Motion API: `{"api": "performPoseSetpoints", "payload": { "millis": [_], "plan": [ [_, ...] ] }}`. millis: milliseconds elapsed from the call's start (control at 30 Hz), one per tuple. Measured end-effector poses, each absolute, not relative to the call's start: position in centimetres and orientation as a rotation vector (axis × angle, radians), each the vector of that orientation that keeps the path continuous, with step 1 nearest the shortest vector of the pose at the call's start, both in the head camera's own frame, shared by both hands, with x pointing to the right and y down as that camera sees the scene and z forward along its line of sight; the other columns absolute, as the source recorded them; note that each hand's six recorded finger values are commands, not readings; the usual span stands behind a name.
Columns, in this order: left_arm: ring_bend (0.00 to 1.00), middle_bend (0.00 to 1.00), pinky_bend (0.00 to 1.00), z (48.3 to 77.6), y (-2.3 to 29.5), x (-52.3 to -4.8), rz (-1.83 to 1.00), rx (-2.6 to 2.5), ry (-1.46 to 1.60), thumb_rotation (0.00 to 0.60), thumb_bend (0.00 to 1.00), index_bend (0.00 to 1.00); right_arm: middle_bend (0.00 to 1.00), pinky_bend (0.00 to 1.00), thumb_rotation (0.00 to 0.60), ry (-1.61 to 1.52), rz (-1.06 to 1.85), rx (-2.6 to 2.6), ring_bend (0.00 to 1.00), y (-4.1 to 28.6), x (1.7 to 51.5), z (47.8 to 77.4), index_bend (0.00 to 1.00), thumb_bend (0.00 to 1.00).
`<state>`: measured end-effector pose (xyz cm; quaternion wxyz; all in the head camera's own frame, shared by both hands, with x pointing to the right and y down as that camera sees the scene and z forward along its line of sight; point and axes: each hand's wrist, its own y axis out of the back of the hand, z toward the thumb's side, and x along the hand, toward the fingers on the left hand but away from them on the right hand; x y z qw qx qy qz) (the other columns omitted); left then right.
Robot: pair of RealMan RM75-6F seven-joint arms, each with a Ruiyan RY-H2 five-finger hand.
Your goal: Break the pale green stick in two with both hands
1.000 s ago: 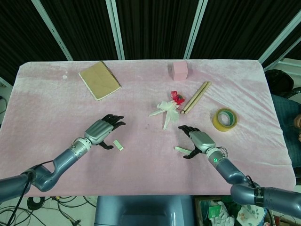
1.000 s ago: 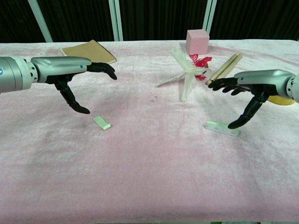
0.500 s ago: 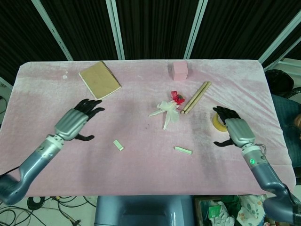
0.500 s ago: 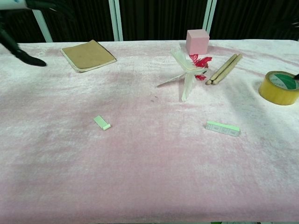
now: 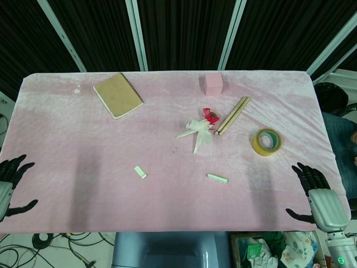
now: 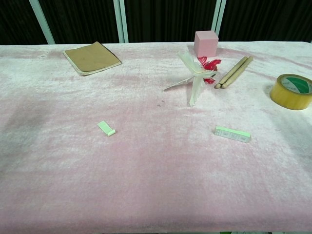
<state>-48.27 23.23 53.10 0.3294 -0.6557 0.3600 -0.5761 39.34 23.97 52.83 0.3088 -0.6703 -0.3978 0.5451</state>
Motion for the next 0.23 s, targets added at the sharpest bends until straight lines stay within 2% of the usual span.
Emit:
{"api": "performPoseSetpoints", "payload": {
  "millis": [233],
  "plan": [
    [0.00, 0.00, 0.00, 52.1, 23.9, -47.2, -1.435, -1.722, 0.973, 0.600, 0.17, 0.14, 0.00, 0.05, 0.600, -1.079, 1.442, -1.711, 0.00, 25.5, 39.7, 53.2, 0.00, 0.06]
  ]
}}
